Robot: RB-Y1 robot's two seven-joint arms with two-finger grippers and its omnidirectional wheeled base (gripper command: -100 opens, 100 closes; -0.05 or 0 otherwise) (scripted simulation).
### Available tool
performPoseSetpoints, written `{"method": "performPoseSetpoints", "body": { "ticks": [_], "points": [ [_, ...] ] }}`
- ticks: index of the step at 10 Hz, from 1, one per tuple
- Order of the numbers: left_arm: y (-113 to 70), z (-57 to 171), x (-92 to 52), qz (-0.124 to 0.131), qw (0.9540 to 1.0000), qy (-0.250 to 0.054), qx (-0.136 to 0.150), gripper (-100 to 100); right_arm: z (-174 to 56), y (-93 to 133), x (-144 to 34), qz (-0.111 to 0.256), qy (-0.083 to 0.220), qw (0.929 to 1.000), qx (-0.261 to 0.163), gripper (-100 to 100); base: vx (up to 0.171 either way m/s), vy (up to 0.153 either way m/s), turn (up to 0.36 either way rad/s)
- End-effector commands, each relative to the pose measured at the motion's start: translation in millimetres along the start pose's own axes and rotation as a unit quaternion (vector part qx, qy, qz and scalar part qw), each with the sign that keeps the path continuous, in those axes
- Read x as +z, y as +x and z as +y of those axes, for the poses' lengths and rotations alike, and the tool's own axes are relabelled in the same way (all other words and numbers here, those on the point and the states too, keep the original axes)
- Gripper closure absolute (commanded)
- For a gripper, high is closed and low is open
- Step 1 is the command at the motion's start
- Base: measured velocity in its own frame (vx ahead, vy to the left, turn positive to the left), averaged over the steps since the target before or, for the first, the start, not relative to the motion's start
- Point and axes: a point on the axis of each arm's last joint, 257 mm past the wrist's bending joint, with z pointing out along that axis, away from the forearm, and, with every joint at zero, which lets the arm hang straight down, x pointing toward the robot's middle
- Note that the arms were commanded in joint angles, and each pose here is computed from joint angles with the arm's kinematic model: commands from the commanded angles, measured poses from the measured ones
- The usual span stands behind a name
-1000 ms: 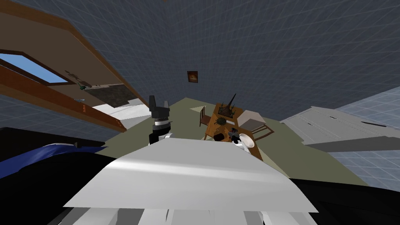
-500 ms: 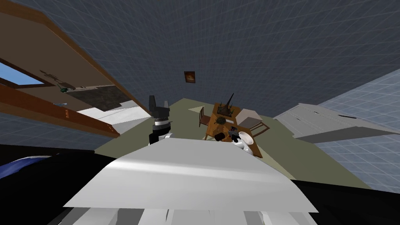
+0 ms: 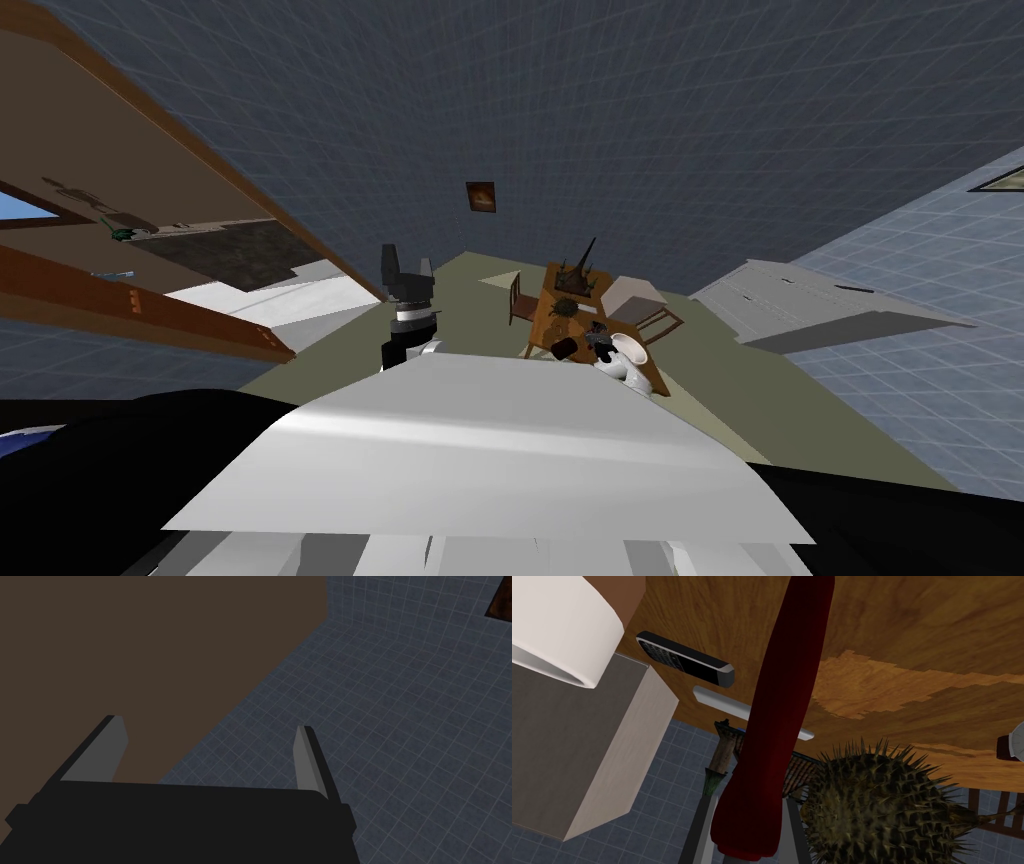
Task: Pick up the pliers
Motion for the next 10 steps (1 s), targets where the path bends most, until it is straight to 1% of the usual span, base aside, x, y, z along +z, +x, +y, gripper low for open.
{"method": "performPoseSetpoints", "body": {
  "ticks": [1,6,7,9,10],
  "points": [
    [0.0,0,0.0,0.000,1.0000,0.000,0.000,0,-4,-3,4.9,-0.002,-0.007,1.0000,-0.006,100,0.008,0.055,-0.107],
    [0.0,0,0.0,0.000,1.0000,0.000,0.000,0,-15,-8,12.8,-0.002,-0.015,0.9998,-0.014,100,0.004,0.059,-0.082],
    [0.0,0,0.0,0.000,1.0000,0.000,0.000,0,-23,-11,16.3,-0.001,-0.018,0.9996,-0.021,100,-0.006,0.053,-0.075],
    [0.0,0,0.0,0.000,1.0000,0.000,0.000,0,-22,-10,16.1,-0.002,-0.018,0.9996,-0.020,100,-0.005,0.031,-0.042],
    [0.0,0,0.0,0.000,1.0000,0.000,0.000,0,-22,-10,16.1,-0.001,-0.018,0.9997,-0.019,0,0.000,0.000,0.000]
  ]
}}
